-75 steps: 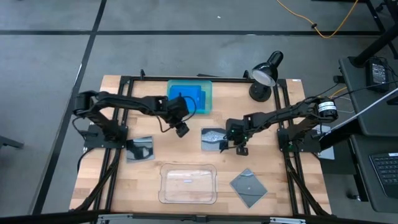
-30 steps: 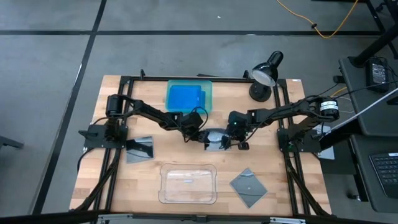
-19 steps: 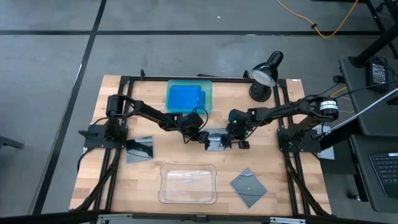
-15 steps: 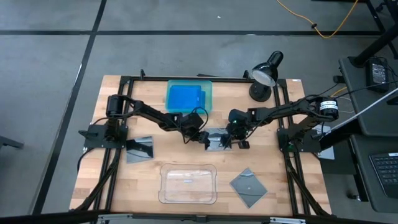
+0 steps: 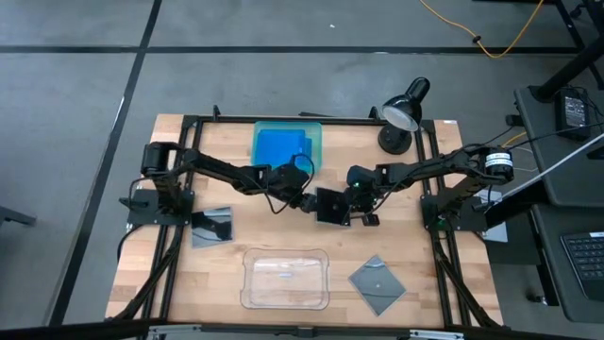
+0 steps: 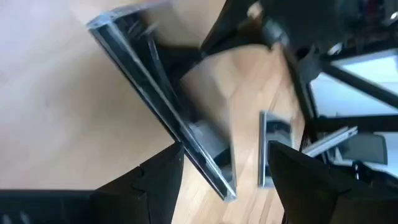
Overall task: Pick & place jewel cases by type
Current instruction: Put the top black cd case into the transparent bin
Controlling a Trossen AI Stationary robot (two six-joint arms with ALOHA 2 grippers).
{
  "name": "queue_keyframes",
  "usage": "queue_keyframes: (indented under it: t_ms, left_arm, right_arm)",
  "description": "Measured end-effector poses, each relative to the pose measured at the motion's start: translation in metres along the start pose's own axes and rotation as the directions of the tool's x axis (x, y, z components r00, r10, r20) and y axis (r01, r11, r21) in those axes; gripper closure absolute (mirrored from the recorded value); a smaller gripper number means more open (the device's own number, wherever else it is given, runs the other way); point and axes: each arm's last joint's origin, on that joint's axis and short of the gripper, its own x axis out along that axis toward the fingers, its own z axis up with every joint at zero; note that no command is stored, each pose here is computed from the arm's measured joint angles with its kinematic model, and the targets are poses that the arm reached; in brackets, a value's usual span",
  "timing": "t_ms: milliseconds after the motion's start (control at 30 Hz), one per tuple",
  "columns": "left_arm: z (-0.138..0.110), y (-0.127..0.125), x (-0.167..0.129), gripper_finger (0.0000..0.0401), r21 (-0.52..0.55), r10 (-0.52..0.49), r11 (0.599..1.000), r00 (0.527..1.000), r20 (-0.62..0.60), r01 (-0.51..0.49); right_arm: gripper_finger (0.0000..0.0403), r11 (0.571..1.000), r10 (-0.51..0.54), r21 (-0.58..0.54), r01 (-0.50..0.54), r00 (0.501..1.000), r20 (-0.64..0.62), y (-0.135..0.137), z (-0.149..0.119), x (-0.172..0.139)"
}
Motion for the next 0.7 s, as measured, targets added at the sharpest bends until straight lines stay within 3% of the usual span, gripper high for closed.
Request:
queue_keyframes:
  t_ms: [100,700]
  left_arm:
    - [0.0032,-0.0076,-0.006,0.0178,0.021,-0.009,1.0,0.999,0.05,0.008]
    - [0.0057,-0.0088,-0.0064,0.0178,0.007,-0.042,0.999,0.997,0.058,0.041]
  right_arm:
    - [0.0393,1.0,-0.002,-0.005,0.002,1.0,0.008,-0.0003,0.0008,0.0001]
    - [0.0393,1.0,-0.003,-0.009,0.003,1.0,0.01,-0.0003,0.0013,-0.0001]
